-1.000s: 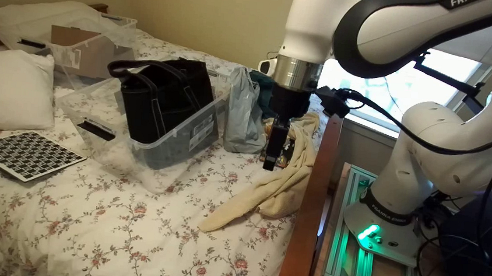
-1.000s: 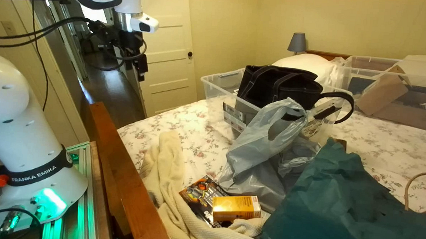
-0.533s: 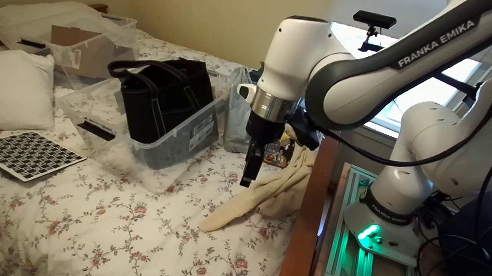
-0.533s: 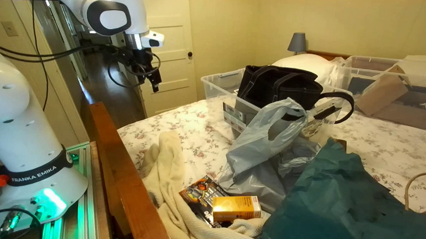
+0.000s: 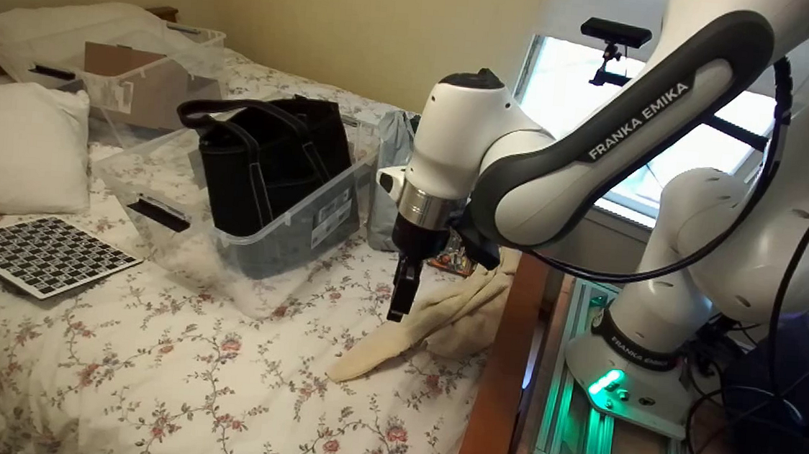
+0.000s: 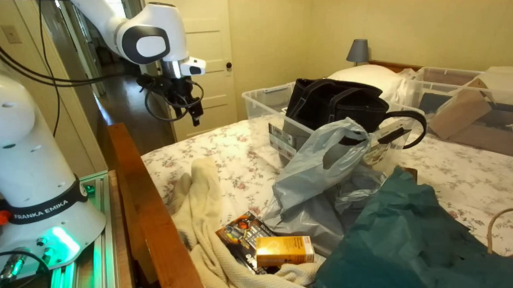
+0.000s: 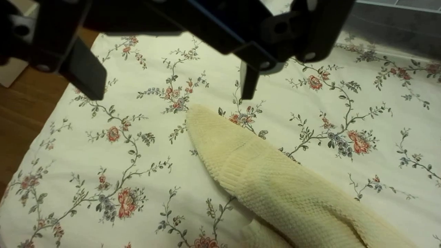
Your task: Move the towel on the bed to the right.
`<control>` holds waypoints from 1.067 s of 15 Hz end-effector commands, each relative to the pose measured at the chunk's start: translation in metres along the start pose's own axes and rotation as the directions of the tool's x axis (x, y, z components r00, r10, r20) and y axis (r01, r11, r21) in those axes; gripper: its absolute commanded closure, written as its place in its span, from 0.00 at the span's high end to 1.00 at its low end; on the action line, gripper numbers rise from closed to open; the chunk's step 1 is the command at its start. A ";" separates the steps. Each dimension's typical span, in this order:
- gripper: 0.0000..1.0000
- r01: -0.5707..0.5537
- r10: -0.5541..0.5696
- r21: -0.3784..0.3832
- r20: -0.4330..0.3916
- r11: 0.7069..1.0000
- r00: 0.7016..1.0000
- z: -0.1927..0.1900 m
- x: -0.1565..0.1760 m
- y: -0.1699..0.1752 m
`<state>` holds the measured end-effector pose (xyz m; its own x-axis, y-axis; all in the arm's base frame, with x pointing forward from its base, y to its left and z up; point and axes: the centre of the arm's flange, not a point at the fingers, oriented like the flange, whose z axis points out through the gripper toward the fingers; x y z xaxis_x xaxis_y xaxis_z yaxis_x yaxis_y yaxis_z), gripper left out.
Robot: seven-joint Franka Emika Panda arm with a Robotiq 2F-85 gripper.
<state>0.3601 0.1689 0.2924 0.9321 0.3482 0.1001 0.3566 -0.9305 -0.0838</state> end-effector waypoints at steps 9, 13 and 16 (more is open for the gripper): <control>1.00 0.376 -0.360 -0.162 0.115 0.912 0.926 0.053 -0.002 -0.004; 1.00 0.423 -0.393 -0.193 0.175 0.886 0.903 0.076 -0.003 0.007; 1.00 0.441 -0.403 -0.203 0.204 0.874 0.892 0.090 -0.004 0.013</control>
<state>0.3554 0.1637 0.2247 0.7087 0.7023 -0.0678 0.7032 -0.6951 0.1496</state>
